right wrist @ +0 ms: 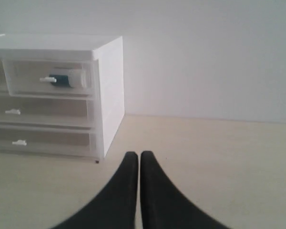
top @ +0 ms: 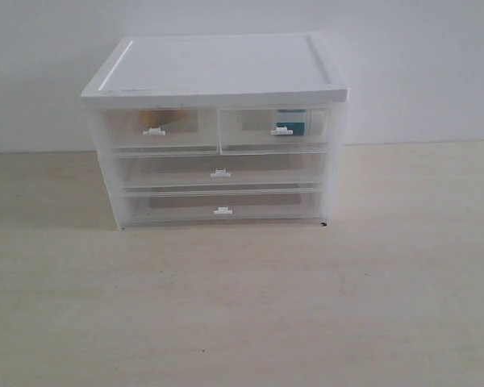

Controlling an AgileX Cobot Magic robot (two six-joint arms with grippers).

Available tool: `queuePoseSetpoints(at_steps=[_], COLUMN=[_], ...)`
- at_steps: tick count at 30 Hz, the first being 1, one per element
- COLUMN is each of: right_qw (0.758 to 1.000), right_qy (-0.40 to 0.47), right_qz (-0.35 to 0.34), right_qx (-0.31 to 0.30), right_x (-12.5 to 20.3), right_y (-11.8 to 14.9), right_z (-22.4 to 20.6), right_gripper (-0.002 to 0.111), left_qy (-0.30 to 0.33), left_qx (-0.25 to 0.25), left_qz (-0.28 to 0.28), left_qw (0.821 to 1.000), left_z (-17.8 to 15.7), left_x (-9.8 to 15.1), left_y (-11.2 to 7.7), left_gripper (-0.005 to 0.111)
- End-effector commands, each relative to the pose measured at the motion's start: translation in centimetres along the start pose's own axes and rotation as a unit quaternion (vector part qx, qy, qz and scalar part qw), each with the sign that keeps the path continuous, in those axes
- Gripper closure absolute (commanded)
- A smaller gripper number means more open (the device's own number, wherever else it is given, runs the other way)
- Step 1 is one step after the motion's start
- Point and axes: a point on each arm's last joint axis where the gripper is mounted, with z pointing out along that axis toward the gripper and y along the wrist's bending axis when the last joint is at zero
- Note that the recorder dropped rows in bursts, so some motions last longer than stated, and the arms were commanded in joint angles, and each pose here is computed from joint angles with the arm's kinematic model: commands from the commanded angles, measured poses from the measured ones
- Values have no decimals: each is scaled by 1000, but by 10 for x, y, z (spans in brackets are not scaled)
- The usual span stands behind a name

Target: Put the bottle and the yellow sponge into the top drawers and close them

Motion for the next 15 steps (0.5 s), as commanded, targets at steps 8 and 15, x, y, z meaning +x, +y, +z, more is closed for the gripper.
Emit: queuePoseSetpoints(at_steps=[8, 15], right_qw=[994, 993], right_qy=[109, 118], right_qz=[-1, 0], right_qx=[-3, -3], right_x=[21, 23], right_y=[0, 0], right_z=[-2, -3], right_gripper=[108, 108], left_qy=[0, 0], left_qx=[-2, -2], left_qz=[0, 0], left_qw=[1000, 1000], left_z=[0, 0], left_x=[1, 1], left_y=[0, 0], left_gripper=[103, 103])
